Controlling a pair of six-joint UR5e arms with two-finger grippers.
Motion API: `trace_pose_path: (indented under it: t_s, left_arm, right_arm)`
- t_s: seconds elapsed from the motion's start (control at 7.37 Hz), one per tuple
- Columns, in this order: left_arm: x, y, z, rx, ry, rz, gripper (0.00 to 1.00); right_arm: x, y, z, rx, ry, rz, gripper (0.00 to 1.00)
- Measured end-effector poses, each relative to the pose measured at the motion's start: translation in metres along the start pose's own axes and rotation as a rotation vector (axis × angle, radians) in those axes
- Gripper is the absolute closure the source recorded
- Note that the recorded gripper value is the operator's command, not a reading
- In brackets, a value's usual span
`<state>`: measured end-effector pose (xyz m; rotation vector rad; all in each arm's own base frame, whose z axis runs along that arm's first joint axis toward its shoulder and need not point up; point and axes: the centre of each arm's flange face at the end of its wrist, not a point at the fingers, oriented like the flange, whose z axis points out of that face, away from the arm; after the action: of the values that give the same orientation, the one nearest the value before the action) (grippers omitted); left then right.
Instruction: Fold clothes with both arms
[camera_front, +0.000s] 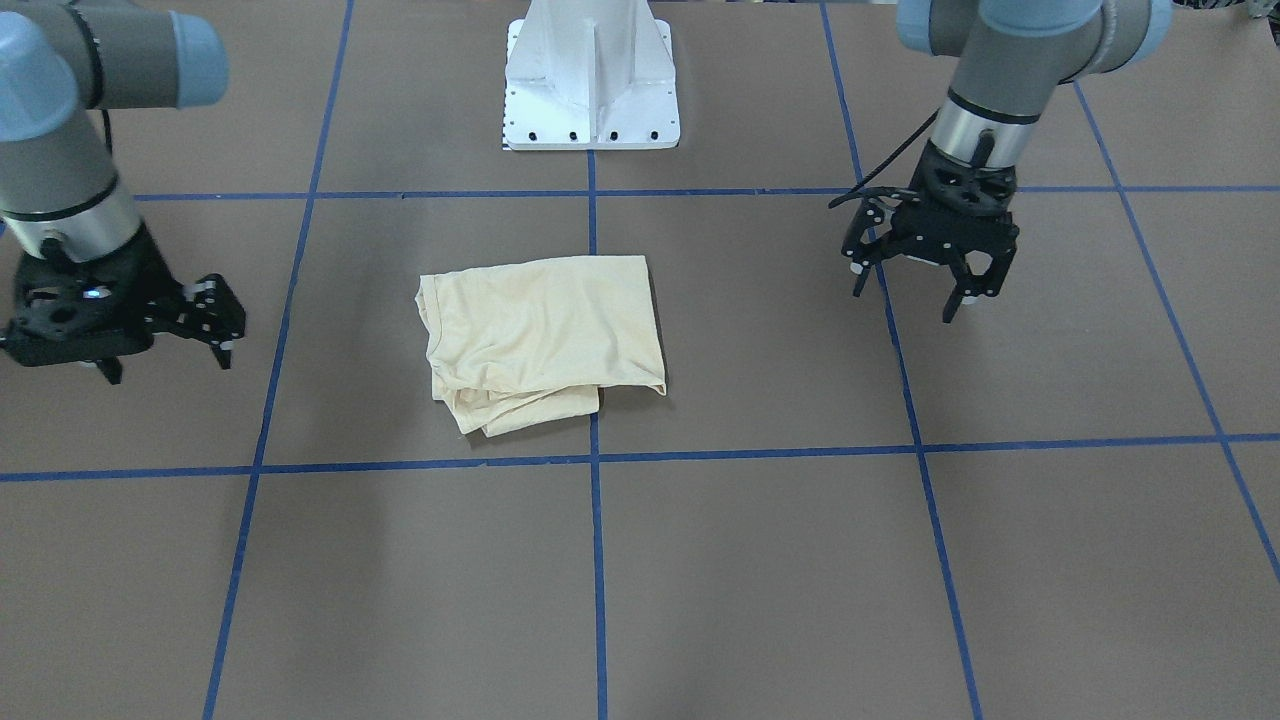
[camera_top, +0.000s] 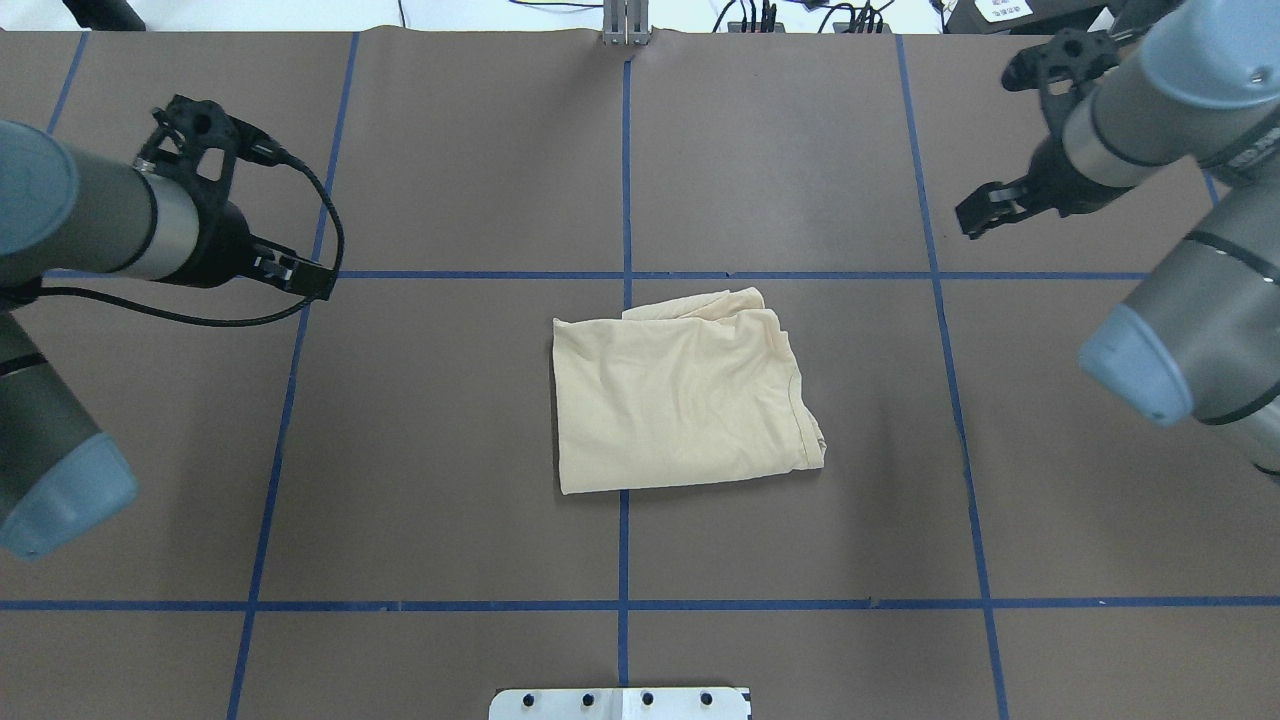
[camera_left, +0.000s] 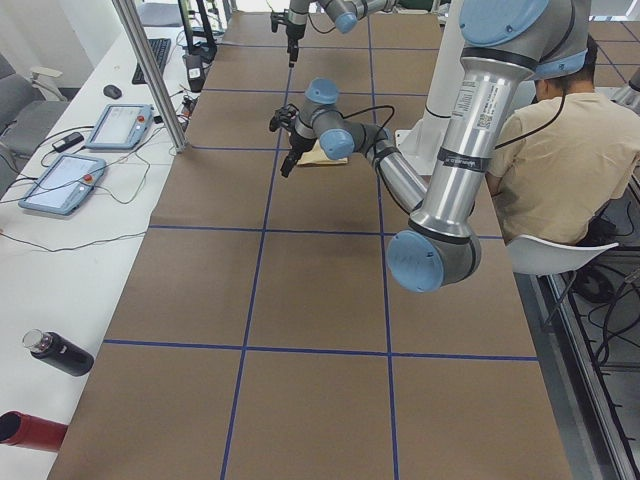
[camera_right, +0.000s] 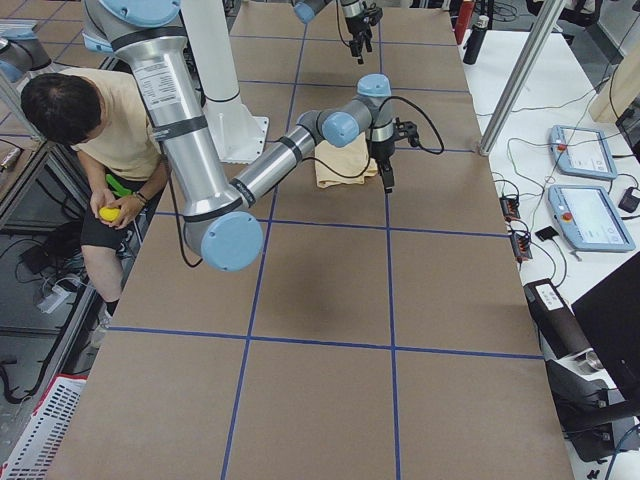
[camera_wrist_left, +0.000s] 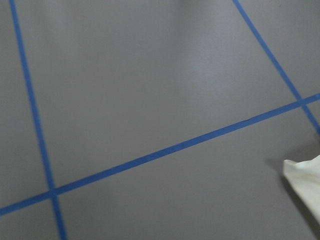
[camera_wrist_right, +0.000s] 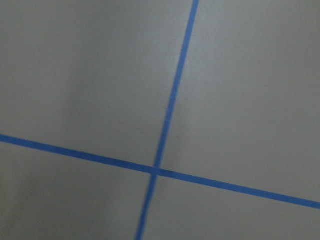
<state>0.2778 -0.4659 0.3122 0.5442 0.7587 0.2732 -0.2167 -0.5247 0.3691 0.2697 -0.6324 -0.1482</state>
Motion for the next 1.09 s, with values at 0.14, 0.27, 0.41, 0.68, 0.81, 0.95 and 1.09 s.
trace_pose_path:
  t_s: [0.14,0.27,0.41,0.68,0.81,0.95,1.09]
  left_arm:
    - [-0.057,0.010,-0.019,-0.010,-0.039,0.057,0.00]
    - [-0.120,0.023,-0.043,-0.023,-0.081,0.098,0.00]
    - [-0.179,0.041,-0.068,-0.036,-0.109,0.108,0.00]
    - [-0.266,0.095,-0.093,-0.086,-0.156,0.026,0.00]
    - [-0.310,0.120,-0.101,-0.101,-0.195,-0.052,0.00]
    - [-0.349,0.140,-0.117,-0.094,-0.235,-0.124,0.00]
    - [-0.375,0.157,-0.121,-0.106,-0.248,-0.167,0.00]
  right_arm:
    - [0.077,0.023,-0.006,-0.032,0.008,-0.038,0.00]
    - [0.152,0.049,-0.013,-0.060,0.004,-0.061,0.00]
    - [0.223,0.079,-0.016,-0.085,-0.015,-0.072,0.00]
    - [0.329,0.146,-0.004,-0.134,-0.043,0.001,0.00]
    - [0.357,0.173,0.003,-0.149,-0.041,0.049,0.00]
    - [0.381,0.196,0.013,-0.165,-0.044,0.099,0.00]
    - [0.398,0.213,0.022,-0.176,-0.055,0.141,0.00]
